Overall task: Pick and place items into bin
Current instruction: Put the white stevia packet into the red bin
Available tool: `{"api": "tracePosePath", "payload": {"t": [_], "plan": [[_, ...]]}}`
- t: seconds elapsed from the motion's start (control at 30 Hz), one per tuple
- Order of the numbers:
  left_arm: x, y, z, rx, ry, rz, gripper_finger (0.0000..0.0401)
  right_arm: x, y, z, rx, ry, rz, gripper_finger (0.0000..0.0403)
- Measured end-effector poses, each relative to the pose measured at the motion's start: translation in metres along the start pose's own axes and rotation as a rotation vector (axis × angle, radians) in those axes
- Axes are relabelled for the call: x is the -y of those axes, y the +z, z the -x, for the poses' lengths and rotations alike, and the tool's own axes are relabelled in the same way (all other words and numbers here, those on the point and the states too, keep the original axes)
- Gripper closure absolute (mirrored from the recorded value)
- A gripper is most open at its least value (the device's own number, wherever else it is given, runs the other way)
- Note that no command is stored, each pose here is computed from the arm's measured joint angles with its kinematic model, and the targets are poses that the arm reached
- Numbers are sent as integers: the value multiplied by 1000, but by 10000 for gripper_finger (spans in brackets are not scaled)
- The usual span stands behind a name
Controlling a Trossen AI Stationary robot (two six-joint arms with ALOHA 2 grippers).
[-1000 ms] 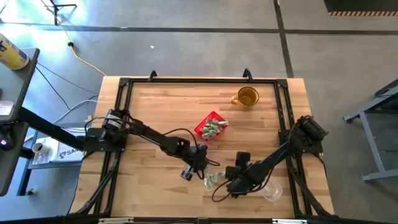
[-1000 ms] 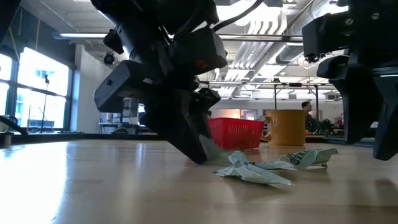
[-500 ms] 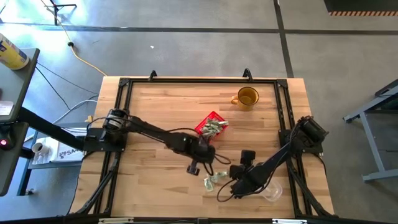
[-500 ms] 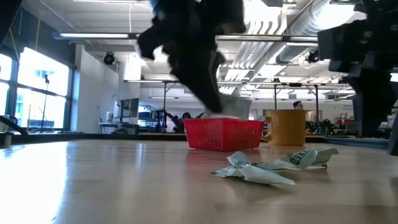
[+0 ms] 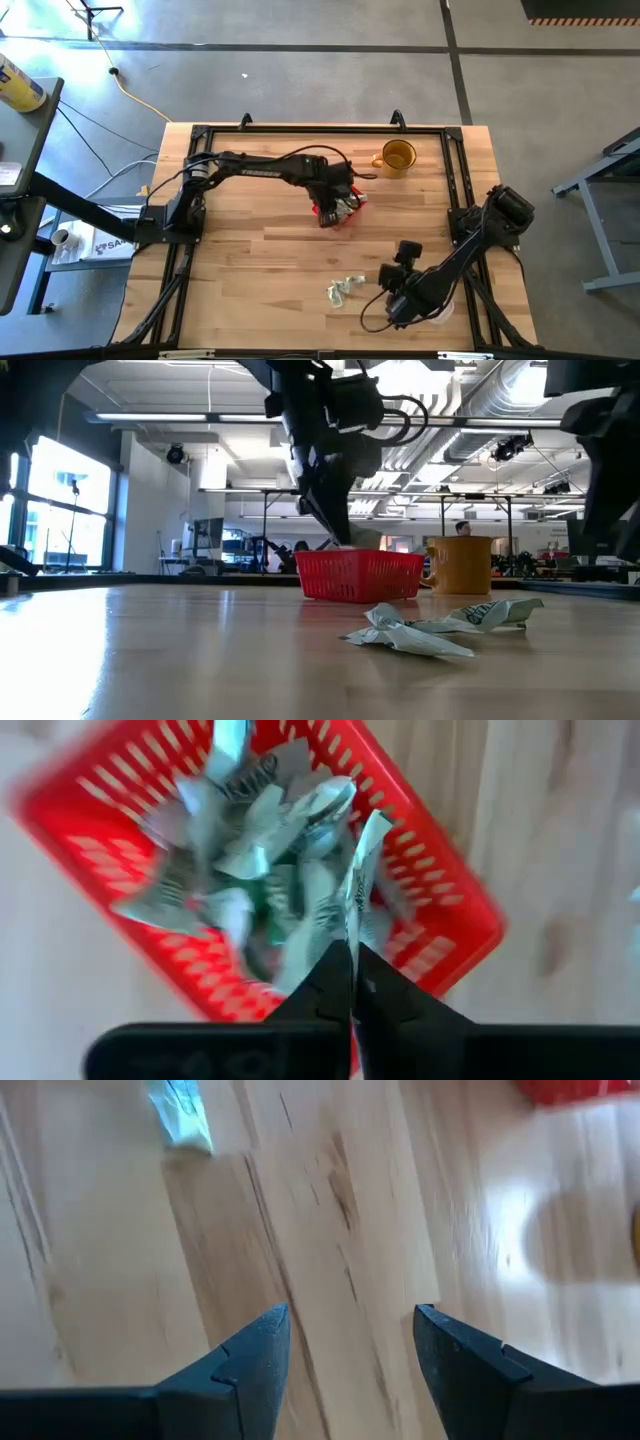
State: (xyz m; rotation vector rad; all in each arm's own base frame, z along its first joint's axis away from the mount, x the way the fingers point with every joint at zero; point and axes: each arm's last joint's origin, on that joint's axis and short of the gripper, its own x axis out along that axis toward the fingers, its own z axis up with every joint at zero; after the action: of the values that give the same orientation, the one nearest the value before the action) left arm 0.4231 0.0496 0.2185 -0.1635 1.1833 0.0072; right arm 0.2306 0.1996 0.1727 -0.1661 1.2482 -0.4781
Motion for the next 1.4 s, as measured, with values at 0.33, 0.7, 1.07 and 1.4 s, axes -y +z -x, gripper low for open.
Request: {"api": "tracePosePath", "payload": {"t": [0.33,0.7,1.07,1.4], "plan": [[12,-2,20,29,155,161,225,10,14,-8,46,-66,12,199],[95,-28,54,-50,38,63,205,8,14,-38,75,348,-185,256],[169,-79,24,-161,58,-20,218,5,21,-39,254,448,164,207],[206,-101,16,-99,63,65,217,9,40,-64,291,433,307,138]]}}
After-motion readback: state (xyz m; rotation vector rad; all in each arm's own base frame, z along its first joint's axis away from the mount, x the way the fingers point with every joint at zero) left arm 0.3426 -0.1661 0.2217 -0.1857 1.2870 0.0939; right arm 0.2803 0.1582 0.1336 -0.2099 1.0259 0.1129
